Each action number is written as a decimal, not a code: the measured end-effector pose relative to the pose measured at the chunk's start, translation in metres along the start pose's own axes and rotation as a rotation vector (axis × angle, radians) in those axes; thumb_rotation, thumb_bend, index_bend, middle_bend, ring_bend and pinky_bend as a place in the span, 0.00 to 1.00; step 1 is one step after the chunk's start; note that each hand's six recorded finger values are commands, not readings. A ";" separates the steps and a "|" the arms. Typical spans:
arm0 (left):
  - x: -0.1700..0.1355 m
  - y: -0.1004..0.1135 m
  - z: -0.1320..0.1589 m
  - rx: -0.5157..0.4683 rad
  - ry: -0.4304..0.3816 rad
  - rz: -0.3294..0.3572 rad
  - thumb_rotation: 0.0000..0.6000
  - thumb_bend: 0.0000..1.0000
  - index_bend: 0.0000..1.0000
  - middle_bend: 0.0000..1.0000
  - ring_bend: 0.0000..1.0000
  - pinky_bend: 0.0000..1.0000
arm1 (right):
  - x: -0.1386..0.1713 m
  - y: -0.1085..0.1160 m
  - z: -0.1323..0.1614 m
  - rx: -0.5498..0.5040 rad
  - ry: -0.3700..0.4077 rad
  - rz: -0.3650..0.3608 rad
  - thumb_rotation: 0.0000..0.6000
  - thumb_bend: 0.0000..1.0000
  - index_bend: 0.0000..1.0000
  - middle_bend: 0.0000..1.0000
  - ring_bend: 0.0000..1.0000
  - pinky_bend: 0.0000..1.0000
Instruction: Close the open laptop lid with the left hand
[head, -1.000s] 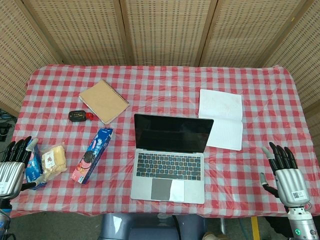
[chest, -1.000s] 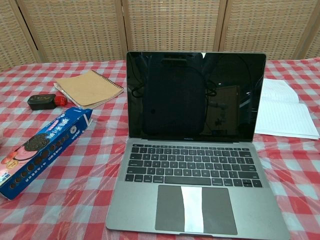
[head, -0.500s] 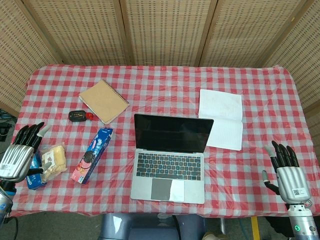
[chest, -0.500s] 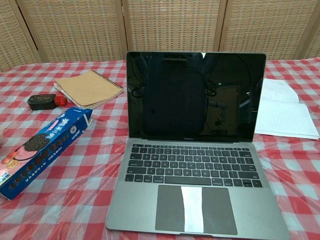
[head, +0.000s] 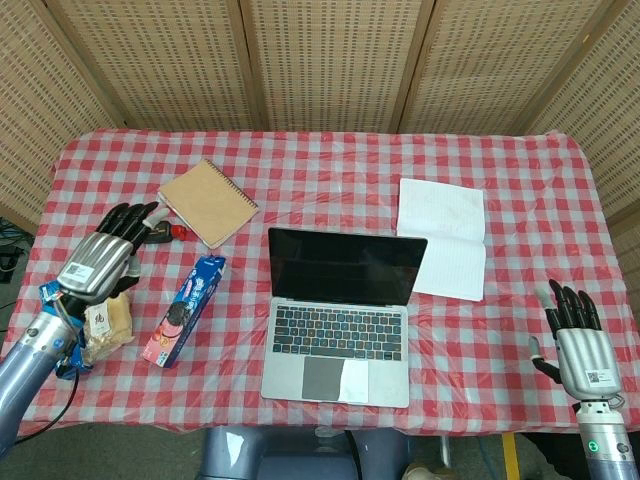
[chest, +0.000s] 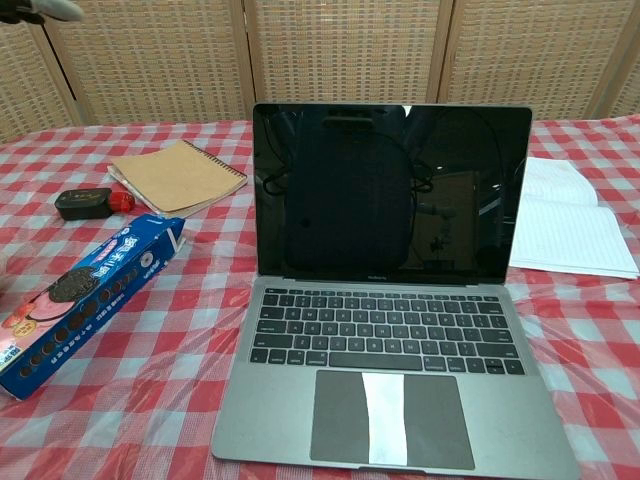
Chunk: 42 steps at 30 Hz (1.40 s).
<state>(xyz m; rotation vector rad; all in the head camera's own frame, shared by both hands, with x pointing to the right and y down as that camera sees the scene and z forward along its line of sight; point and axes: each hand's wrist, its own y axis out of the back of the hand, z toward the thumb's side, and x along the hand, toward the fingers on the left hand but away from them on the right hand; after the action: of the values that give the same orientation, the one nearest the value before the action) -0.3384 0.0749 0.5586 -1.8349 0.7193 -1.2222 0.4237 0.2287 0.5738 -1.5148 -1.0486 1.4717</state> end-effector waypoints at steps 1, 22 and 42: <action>0.008 0.002 0.005 0.000 -0.015 -0.009 1.00 1.00 0.00 0.00 0.00 0.00 | 0.000 0.000 -0.001 0.000 -0.002 0.001 1.00 0.67 0.00 0.00 0.00 0.00; 0.127 0.015 0.101 -0.042 -0.187 -0.134 1.00 1.00 0.00 0.00 0.00 0.00 | -0.009 -0.013 -0.017 -0.028 -0.055 0.058 1.00 0.65 0.00 0.00 0.00 0.00; 0.192 0.008 0.204 -0.124 -0.239 -0.277 1.00 1.00 0.04 0.00 0.00 0.08 | -0.013 -0.009 -0.031 -0.080 -0.090 0.058 1.00 0.65 0.02 0.00 0.00 0.00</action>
<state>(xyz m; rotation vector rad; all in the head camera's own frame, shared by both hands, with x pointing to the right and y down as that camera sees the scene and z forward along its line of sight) -0.0780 -0.0206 0.5987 -2.1943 0.4253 -1.1217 0.4538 0.2205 0.5879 -1.5584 -1.1367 1.5668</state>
